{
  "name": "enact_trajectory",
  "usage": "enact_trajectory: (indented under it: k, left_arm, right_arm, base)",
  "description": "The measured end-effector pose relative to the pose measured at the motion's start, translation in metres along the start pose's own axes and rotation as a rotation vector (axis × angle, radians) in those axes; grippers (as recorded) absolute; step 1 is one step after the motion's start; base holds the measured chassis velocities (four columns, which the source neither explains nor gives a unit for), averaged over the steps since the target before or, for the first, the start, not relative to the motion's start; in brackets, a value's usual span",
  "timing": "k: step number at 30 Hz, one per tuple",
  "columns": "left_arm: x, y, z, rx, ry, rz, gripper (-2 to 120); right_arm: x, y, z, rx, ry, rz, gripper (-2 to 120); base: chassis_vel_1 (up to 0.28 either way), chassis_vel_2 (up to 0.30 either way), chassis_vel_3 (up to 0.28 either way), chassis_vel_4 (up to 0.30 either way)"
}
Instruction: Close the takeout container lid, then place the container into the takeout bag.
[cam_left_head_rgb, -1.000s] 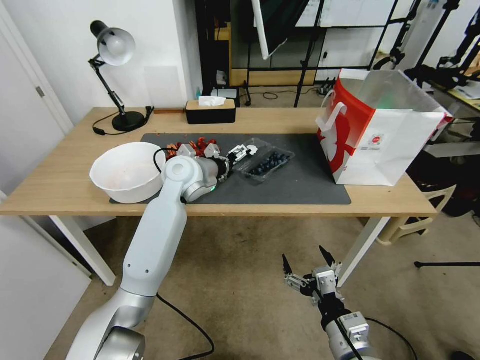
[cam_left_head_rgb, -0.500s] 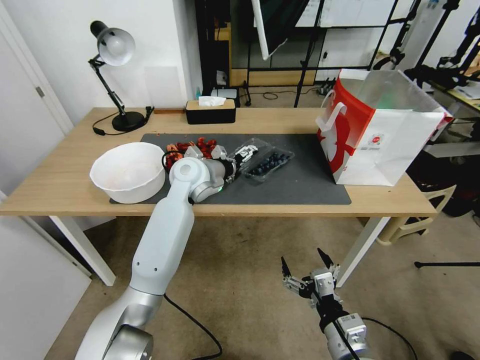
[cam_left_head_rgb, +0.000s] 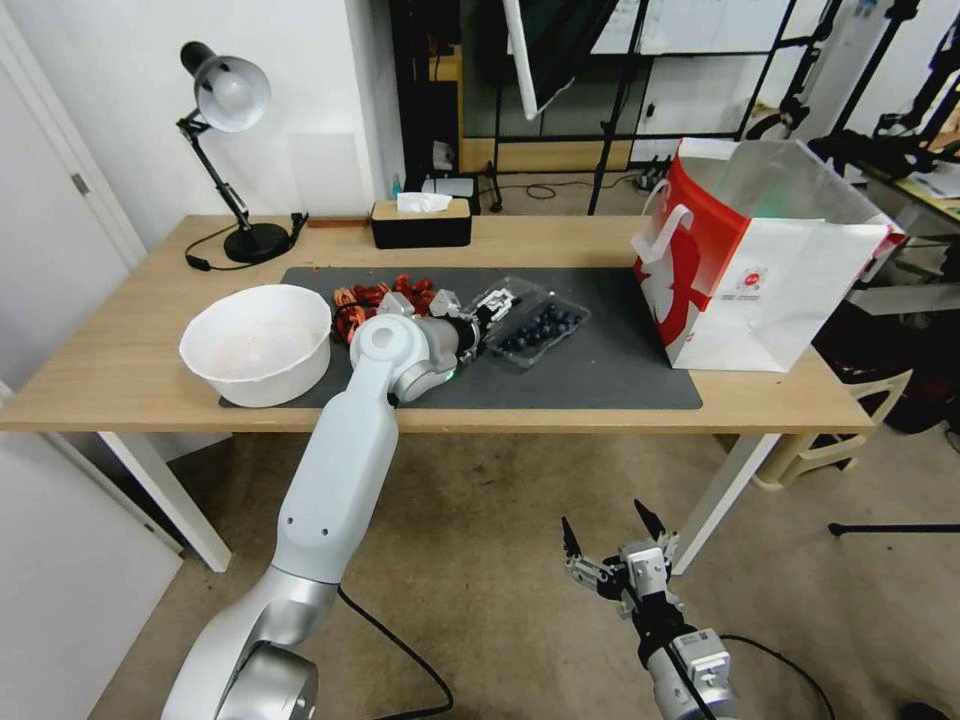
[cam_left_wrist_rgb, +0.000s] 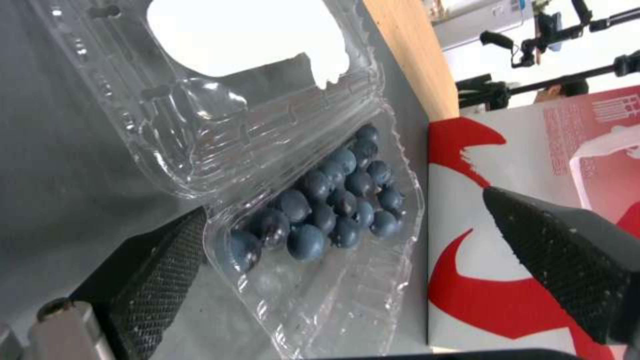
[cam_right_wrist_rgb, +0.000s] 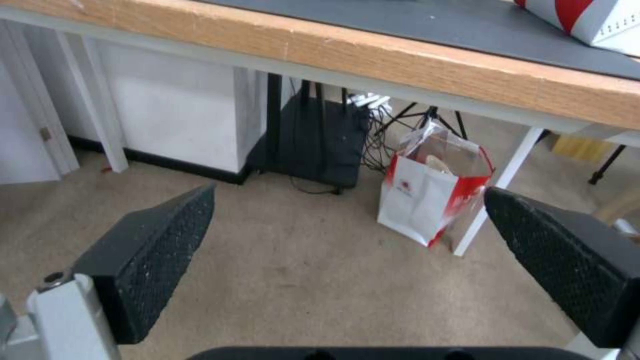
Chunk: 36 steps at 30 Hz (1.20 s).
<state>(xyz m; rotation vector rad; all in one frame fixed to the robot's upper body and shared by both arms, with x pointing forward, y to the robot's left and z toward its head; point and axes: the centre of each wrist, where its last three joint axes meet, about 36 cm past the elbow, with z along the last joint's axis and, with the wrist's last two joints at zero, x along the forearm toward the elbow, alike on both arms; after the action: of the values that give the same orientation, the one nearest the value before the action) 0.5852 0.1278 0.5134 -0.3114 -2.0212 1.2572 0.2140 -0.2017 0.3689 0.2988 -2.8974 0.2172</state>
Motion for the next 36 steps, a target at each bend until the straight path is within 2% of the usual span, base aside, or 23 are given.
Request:
enact_trajectory:
  k: [10,18,22,25,36]
  left_arm:
    - [-0.004,0.003,0.001,0.025,-0.016,0.028,100]
    - [-0.004,0.004,0.012,0.050,-0.018,0.089,100]
    - [-0.002,0.000,0.023,0.051,-0.017,0.125,100]
    - [-0.002,-0.005,0.039,0.050,-0.010,0.149,100]
    - [-0.006,-0.010,0.077,0.035,0.006,0.174,100]
  right_arm:
    - [0.000,0.001,0.005,0.004,0.009,0.000,100]
    - [0.000,0.002,0.009,0.004,0.021,0.005,100]
    - [0.000,0.003,0.010,0.004,0.024,0.007,100]
    - [0.000,0.003,0.011,0.005,0.027,0.008,100]
    - [0.002,0.003,0.015,0.007,0.032,0.010,100]
  base:
    - [0.000,0.000,0.000,0.000]
    - [0.000,0.000,0.000,0.000]
    - [0.000,0.000,0.000,0.000]
    - [0.000,0.000,0.000,0.000]
    - [0.000,0.000,0.000,0.000]
